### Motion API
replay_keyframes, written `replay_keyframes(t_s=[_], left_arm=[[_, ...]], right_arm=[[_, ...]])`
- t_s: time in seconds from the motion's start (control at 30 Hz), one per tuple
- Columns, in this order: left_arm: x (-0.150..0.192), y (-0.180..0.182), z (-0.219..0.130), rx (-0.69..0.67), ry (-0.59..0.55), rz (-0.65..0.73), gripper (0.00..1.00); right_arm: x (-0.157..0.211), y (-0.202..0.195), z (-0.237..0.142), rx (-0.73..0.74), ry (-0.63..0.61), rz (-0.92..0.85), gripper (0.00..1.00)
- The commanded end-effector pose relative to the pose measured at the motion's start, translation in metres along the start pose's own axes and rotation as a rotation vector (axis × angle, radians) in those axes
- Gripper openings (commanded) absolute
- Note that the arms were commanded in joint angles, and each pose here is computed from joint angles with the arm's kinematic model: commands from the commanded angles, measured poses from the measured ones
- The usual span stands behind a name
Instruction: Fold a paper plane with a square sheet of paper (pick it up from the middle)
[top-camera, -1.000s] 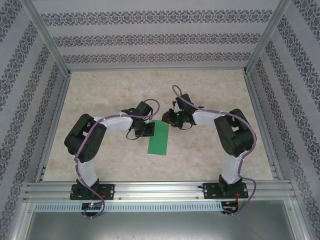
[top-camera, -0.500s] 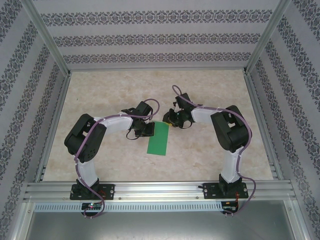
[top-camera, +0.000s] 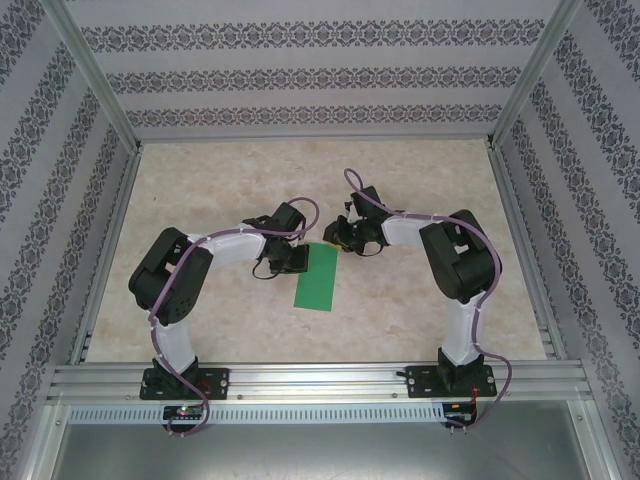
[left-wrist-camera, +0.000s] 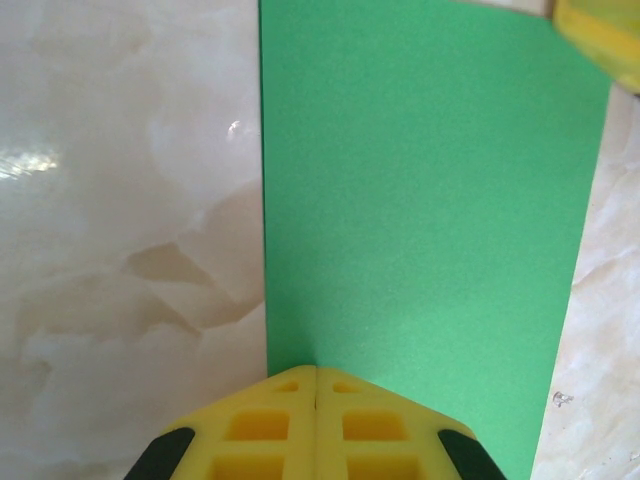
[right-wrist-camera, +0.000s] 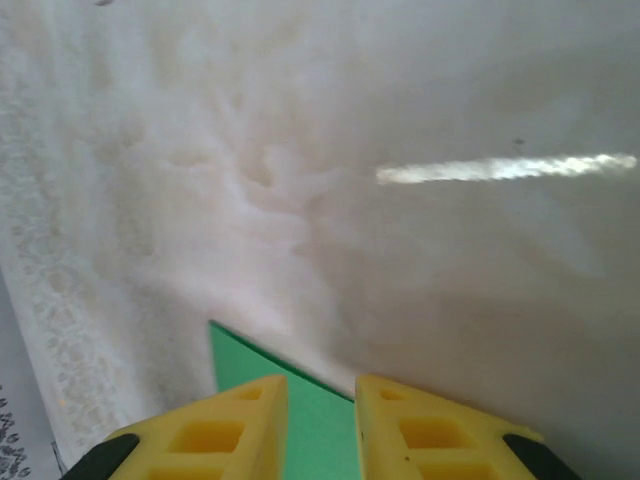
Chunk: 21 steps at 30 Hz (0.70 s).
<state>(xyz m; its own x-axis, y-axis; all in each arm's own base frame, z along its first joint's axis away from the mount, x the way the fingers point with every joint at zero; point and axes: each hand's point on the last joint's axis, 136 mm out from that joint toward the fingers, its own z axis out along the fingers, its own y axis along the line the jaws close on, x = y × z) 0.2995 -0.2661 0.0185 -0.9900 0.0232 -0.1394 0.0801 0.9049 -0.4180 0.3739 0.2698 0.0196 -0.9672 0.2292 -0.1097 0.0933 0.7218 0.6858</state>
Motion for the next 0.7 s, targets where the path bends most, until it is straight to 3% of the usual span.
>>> replay_keyframes(t_s=[0.0,0.27,0.47,0.67], left_arm=[[0.012,0.003,0.005,-0.019,0.046,0.004,0.0],[0.009,-0.023,-0.008,0.071,0.019,-0.016,0.0],[-0.006,-0.035,-0.042,0.089,-0.091,-0.013,0.16],[-0.01,-0.021,-0.065,0.021,-0.187,-0.016,0.26]], right_arm=[[-0.004,-0.009,0.004,0.009,-0.003,0.013,0.25],[-0.016,0.024,-0.027,-0.017,-0.038,-0.083,0.29],[-0.006,0.035,-0.073,0.007,-0.115,-0.127,0.38],[0.033,0.017,-0.078,0.07,-0.105,-0.116,0.45]])
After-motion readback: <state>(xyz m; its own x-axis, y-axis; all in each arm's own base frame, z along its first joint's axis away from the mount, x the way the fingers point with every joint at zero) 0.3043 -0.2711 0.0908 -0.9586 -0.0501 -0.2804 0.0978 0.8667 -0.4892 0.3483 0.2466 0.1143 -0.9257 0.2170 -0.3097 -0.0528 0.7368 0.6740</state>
